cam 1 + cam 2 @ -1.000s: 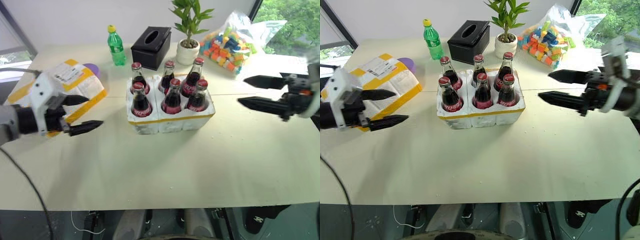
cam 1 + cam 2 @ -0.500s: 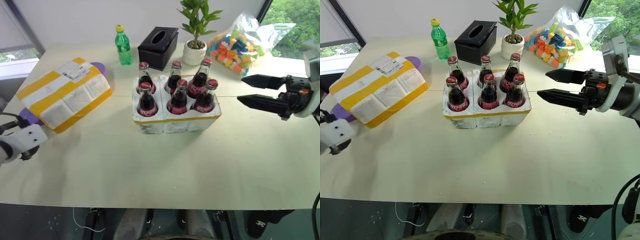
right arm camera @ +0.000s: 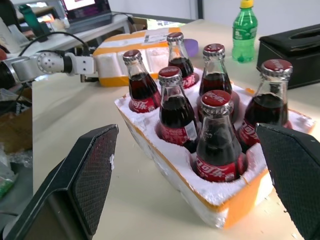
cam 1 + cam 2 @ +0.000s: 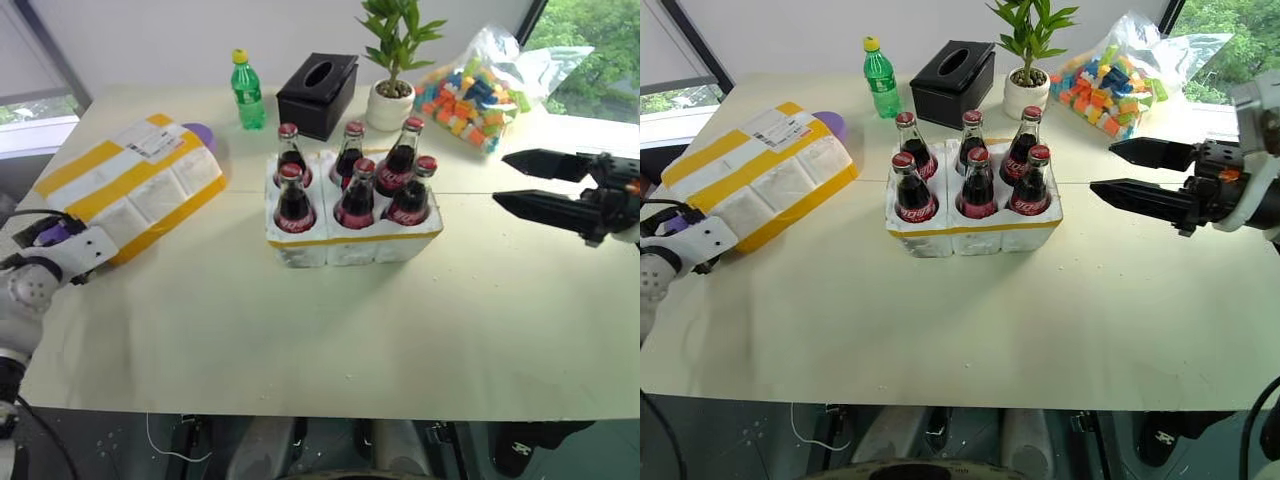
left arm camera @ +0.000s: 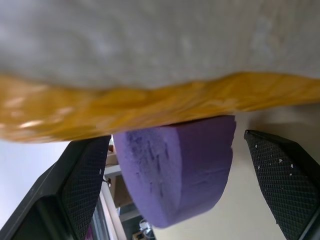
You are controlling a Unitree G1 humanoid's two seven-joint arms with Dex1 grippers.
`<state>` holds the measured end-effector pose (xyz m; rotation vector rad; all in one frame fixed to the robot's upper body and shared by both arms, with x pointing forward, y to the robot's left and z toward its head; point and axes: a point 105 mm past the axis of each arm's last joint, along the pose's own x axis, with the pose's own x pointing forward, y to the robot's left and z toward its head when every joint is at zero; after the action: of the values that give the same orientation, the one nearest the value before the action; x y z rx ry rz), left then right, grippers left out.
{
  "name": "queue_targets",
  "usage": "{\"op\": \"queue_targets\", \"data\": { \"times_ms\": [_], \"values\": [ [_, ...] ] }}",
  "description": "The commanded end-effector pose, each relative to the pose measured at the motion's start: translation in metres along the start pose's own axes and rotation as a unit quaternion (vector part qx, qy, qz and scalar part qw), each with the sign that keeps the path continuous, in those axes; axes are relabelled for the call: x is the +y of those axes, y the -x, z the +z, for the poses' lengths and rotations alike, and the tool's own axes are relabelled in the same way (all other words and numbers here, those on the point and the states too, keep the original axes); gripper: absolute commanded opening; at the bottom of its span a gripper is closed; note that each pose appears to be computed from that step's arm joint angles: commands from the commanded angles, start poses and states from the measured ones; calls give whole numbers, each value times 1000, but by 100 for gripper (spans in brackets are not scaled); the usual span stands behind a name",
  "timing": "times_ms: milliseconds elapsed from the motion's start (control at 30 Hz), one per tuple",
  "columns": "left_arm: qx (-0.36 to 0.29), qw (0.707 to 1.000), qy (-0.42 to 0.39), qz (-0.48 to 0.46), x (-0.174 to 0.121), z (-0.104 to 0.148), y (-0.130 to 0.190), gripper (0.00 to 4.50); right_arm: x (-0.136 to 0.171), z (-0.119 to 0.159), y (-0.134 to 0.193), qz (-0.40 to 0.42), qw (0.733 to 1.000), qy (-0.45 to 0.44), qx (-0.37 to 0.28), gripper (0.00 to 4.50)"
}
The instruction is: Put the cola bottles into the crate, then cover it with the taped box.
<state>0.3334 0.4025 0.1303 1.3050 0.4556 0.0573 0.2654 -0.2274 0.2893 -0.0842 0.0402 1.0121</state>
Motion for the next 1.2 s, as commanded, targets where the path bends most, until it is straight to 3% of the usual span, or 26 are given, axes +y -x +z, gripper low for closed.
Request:
{"op": "queue_targets", "data": {
  "times_ms": [33,67,233,467,533,700,833,1000,1200],
  "values": [
    [-3,1000,3,3,1,0,-5,398,7,14,7,-2,1000,29,-8,450],
    [-6,1000,5,3,1,1,-6,370,7,14,8,-5,1000,29,-8,450],
    [-9,1000,6,15,9,3,-7,130,7,11,11,-13,1000,29,-1,450],
    [-31,997,2,77,56,15,5,130,-7,5,21,-46,999,20,11,450],
    [-81,988,21,129,95,39,17,130,-17,0,27,-72,997,18,20,450],
    [-194,962,52,187,151,92,46,130,-25,-7,36,-91,996,6,26,450],
    [-374,906,62,187,184,178,89,130,-31,-17,42,-106,994,-2,36,450],
    [-488,863,21,128,170,234,118,130,-32,-19,45,-115,993,-4,35,450],
    [-502,858,-83,66,135,248,112,130,-30,-19,48,-121,992,-8,29,450]
  ]
}}
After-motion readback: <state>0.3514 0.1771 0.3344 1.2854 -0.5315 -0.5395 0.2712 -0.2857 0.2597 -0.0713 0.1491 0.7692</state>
